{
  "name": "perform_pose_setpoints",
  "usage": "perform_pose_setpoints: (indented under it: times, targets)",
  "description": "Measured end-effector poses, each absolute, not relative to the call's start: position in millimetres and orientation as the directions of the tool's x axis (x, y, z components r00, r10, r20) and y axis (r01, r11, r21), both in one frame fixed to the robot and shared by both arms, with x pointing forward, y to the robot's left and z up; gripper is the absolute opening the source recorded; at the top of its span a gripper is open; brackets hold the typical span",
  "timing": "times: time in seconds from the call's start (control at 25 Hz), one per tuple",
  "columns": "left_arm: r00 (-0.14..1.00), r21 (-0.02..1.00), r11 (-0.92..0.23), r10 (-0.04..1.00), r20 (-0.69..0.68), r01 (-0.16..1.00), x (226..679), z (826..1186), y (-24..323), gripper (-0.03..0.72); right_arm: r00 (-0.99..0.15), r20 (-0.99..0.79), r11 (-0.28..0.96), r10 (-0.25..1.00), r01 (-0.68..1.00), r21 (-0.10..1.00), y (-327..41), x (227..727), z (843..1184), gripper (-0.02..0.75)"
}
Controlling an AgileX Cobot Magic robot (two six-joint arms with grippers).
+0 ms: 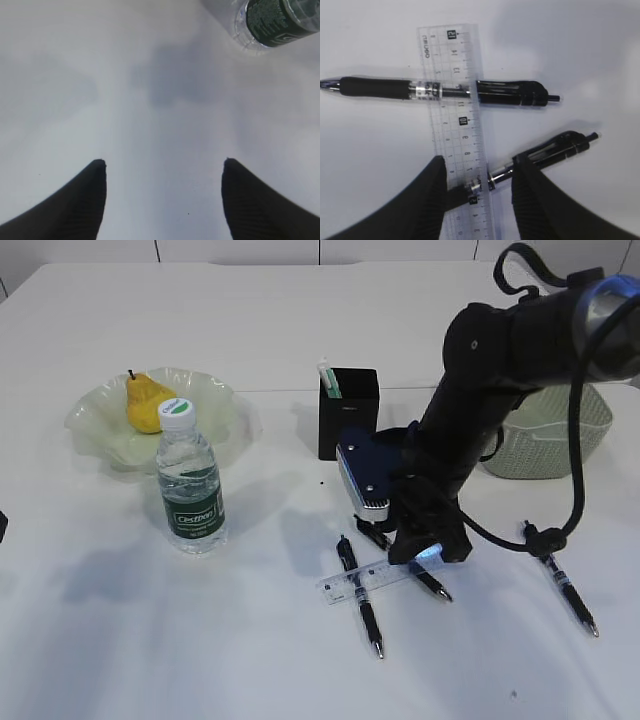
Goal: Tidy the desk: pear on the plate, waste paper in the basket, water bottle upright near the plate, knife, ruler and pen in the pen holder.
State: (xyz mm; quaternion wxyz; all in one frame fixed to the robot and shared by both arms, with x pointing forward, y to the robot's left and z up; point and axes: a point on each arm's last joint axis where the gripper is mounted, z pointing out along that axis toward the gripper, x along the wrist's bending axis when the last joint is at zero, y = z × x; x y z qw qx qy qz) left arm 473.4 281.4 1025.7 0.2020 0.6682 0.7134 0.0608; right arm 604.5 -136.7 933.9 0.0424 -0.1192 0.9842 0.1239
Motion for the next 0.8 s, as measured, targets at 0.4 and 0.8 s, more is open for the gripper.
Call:
perform_pose_setpoints:
  times: [0.4,0.8]
  targets:
    - [-0.025,0.357,0.1,0.978,-0.207,0.929,473.4,1025.7,281.4,0.51,-0.959,-0.056,0.932,-0.279,-0.285,0.224,-119.7,597.9,910.7,0.346]
    - [-0.025,0.358,0.1,0.978,-0.207,0.928,473.5,1025.7,281.4,0.51,-0.948,-0.08,0.93,-0.307,-0.317,0.188,-119.3,599.5,908.5,0.346]
